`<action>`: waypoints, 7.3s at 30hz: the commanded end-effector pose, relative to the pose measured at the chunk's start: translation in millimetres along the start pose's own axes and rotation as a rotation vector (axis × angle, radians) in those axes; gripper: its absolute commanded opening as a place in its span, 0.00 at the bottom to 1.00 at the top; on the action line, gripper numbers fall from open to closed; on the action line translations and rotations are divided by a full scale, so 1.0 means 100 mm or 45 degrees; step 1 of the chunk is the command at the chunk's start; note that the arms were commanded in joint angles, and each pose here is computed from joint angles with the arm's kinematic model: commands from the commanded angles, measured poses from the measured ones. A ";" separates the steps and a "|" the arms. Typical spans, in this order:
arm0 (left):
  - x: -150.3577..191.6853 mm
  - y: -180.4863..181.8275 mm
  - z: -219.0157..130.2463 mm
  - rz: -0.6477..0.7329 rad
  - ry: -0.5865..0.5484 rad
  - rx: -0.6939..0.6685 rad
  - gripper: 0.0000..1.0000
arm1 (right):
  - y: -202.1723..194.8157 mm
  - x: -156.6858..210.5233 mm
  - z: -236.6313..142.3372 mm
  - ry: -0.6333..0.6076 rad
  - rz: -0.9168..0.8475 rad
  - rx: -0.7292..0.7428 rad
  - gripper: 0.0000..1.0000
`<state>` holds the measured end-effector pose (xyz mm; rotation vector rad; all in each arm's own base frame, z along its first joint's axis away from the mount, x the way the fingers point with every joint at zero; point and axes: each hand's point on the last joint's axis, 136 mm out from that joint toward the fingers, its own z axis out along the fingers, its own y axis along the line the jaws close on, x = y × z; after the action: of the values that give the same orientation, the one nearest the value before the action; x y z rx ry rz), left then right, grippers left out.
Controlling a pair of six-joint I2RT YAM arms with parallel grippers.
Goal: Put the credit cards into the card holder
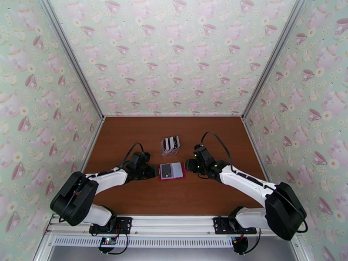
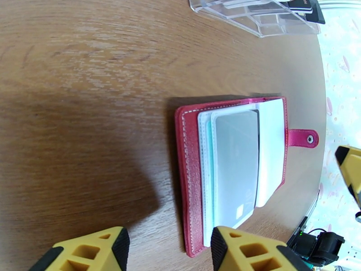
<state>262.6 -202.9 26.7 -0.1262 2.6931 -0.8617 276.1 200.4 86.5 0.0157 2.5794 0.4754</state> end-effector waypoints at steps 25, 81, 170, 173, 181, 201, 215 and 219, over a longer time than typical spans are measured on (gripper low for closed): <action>0.39 0.11 0.22 -0.076 0.162 -0.031 0.53 | 0.11 0.04 0.63 0.094 -0.029 -0.033 0.42; 0.28 0.04 0.22 -0.063 0.168 -0.045 0.17 | 1.24 -0.13 0.01 0.053 -0.056 -0.488 0.02; 0.03 0.14 -0.22 -0.178 0.008 0.111 0.37 | 1.99 0.46 0.89 0.395 0.147 -0.815 0.60; 0.03 0.21 -0.19 -0.180 0.008 0.070 0.37 | 2.05 0.33 0.73 0.350 0.130 -0.848 0.60; 0.03 0.33 -0.18 -0.167 0.013 -0.026 0.37 | 1.69 0.16 0.51 0.274 0.099 -0.727 0.61; 0.09 0.48 -0.05 -0.176 0.090 -0.111 0.37 | 1.06 0.41 0.87 0.351 0.065 -0.525 0.59; 0.15 0.56 0.02 -0.202 0.131 -0.146 0.37 | 1.39 0.49 0.99 0.401 0.022 -0.580 0.59; 0.16 0.57 0.04 -0.205 0.141 -0.152 0.37 | 1.45 0.48 0.96 0.400 0.030 -0.625 0.59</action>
<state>255.1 -174.0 16.6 -0.3213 2.8074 -0.9093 277.4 364.8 38.0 -0.2014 2.6695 1.1397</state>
